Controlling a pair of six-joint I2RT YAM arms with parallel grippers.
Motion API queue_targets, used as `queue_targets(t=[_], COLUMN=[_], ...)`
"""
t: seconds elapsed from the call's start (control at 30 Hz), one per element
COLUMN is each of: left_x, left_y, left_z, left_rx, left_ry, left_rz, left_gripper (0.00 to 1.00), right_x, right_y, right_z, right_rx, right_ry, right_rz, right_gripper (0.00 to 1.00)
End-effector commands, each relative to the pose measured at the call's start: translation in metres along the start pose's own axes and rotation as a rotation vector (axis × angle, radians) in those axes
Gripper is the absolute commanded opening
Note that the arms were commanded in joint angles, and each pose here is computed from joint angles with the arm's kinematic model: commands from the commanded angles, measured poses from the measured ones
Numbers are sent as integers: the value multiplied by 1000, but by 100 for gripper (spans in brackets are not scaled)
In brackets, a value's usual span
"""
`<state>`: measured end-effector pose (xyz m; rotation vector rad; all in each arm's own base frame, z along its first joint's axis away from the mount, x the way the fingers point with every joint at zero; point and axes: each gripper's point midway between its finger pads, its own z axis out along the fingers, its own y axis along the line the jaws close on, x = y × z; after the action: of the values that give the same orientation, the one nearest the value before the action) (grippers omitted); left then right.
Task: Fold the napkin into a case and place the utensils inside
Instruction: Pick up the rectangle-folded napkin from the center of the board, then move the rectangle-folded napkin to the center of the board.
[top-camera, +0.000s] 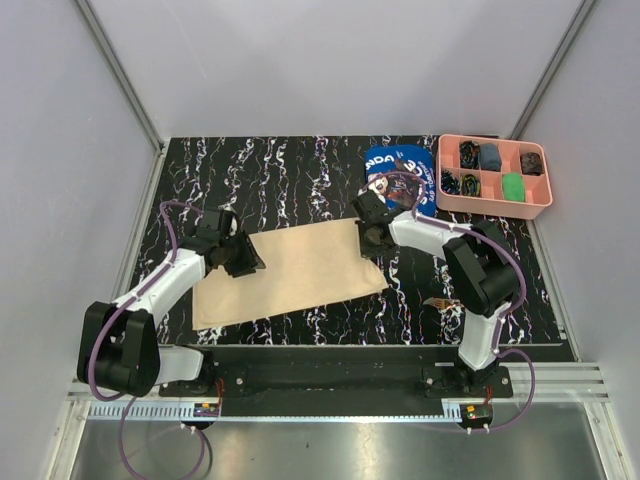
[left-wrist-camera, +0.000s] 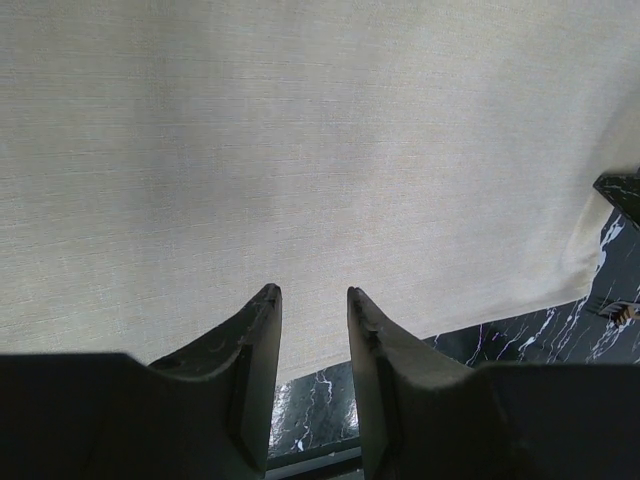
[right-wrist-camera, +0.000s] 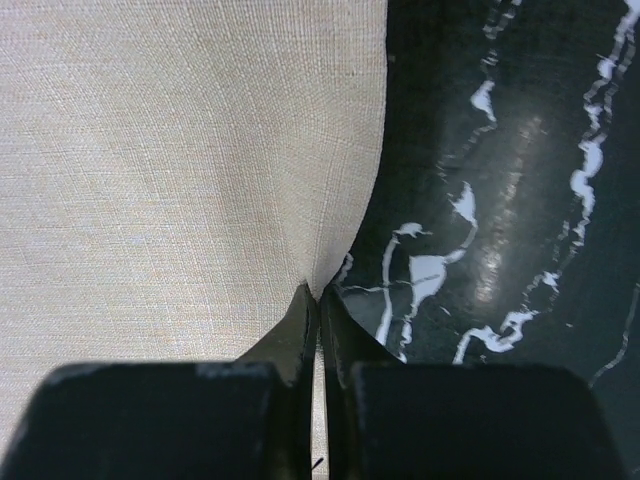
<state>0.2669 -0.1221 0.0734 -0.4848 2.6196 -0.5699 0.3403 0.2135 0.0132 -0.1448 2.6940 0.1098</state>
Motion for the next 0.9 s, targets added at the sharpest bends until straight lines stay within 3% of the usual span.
queue_targets(t=[0.0,0.27,0.5,0.63,0.73,0.77,0.87], left_x=[-19,-28,-23,-15,2,14,30], left_y=[-2,-4,-2,9,31,41,56], left_z=[-9,-5,8,8,2,-2,-7], left_rx=[-27,-31,-37,-78,-191,-247,-314], left_ry=[-76,-76,-26,-16,22,56,74], left_rz=[3,-9,-5,-17,-70,-92,-107], left_gripper=[36,34,33,40,46,46,39], right_x=[17,-15,-1,8,19,23,31], right_y=[-49,-67,-97,-93,-93,-94,-98], right_z=[-15,-73,-80,-68,-58,-55,-62], right_rx=[145,149,185,141,161,169,197], right_ry=[22,-77,-60,-11,49,65,72], right_rz=[-3,18,79,122,164,172,226], right_gripper=[0,0,0,1,42,61,86])
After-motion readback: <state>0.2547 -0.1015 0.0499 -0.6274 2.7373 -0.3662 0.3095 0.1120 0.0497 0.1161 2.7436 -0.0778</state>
